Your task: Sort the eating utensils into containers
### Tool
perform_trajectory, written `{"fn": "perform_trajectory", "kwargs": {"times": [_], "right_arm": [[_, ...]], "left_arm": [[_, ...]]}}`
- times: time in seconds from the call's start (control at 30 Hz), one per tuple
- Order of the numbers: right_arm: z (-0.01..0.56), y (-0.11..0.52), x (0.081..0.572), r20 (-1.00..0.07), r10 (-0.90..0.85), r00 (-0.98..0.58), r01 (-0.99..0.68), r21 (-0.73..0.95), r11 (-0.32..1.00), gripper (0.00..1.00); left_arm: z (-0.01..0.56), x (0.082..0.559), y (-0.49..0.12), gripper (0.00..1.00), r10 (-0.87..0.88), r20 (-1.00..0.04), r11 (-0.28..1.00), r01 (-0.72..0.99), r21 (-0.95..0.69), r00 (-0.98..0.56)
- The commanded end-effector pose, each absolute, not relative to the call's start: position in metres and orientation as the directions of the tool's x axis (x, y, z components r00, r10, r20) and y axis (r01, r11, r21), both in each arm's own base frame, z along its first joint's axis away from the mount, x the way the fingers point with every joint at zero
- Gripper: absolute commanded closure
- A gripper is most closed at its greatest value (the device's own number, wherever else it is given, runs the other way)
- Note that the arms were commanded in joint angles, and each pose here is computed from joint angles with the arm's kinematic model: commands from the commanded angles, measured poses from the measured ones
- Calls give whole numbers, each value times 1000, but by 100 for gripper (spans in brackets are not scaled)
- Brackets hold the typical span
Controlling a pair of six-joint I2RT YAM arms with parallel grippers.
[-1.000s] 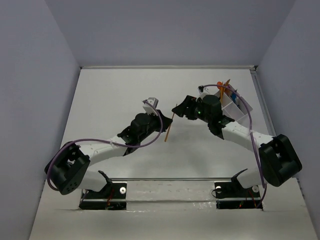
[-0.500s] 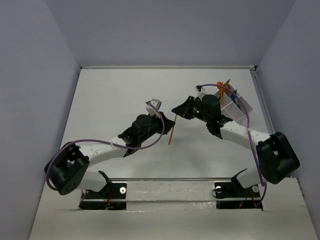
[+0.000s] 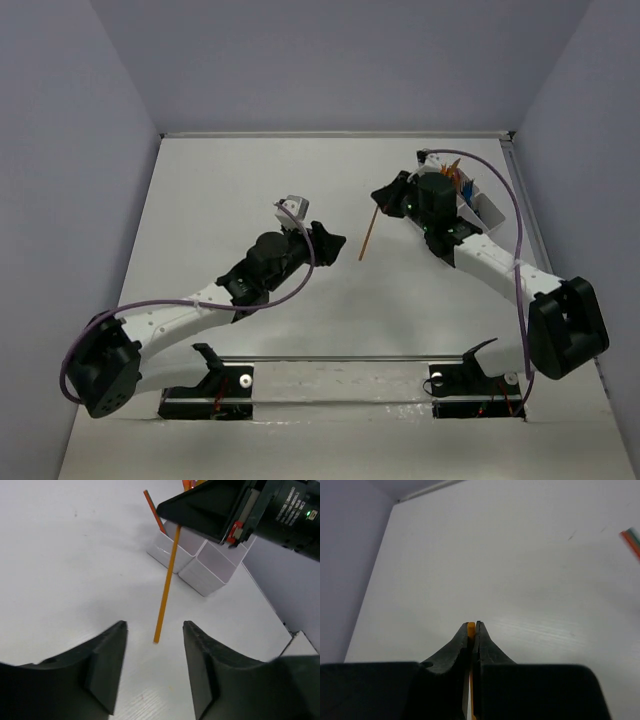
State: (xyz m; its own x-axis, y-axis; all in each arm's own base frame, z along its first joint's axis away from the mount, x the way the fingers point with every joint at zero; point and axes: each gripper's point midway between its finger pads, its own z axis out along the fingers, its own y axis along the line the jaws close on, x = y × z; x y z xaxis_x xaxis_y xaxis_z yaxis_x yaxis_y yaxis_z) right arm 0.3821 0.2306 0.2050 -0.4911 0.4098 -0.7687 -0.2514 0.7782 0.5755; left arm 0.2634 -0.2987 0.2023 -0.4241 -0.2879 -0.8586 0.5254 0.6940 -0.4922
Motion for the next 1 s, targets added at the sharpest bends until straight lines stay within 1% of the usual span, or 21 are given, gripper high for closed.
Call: {"fn": "perform_trajectory", "kwargs": {"times": [0.0,0.07,0.1,0.13,0.2,0.23,0.27,0.3,0.4,0.57,0.8,0.97], "right_arm": [[264,153,418,-900,370,-231,-106,401,910,100],[280,127,425,-933,326,-151,-46,336,941,100],[286,117,426,-944,306,-122,-24,311,950,100],[291,101,430,-965,246,-88,25,244,969,100],[304,87,436,-980,194,-35,68,192,979,100],[302,80,441,-986,165,-28,95,162,982,100],[307,75,445,-992,125,-9,117,123,986,100],[312,70,448,-994,109,7,130,109,986,100],[314,68,463,-999,22,23,140,25,990,100],[302,66,486,-992,-125,19,166,-120,979,100],[288,72,498,-979,-204,17,137,-199,970,100],[256,77,509,-973,-231,-25,118,-232,965,100]], "left_arm": [[207,272,-264,42,-283,-890,801,421,-425,-358],[204,272,-251,34,-268,-890,837,368,-405,-368],[197,273,-240,25,-260,-889,868,313,-386,-377],[197,275,-237,22,-257,-889,878,292,-379,-379],[199,277,-232,15,-256,-887,893,258,-369,-383],[192,277,-226,8,-242,-883,910,223,-351,-403],[196,279,-226,5,-245,-881,913,210,-351,-405],[187,278,-222,1,-222,-876,928,182,-325,-429],[186,279,-220,1,-219,-866,936,153,-316,-450],[190,282,-216,1,-235,-867,938,130,-321,-440],[179,292,-206,1,-232,-868,952,79,-294,-439],[167,298,-207,4,-204,-868,964,60,-258,-454]]}}
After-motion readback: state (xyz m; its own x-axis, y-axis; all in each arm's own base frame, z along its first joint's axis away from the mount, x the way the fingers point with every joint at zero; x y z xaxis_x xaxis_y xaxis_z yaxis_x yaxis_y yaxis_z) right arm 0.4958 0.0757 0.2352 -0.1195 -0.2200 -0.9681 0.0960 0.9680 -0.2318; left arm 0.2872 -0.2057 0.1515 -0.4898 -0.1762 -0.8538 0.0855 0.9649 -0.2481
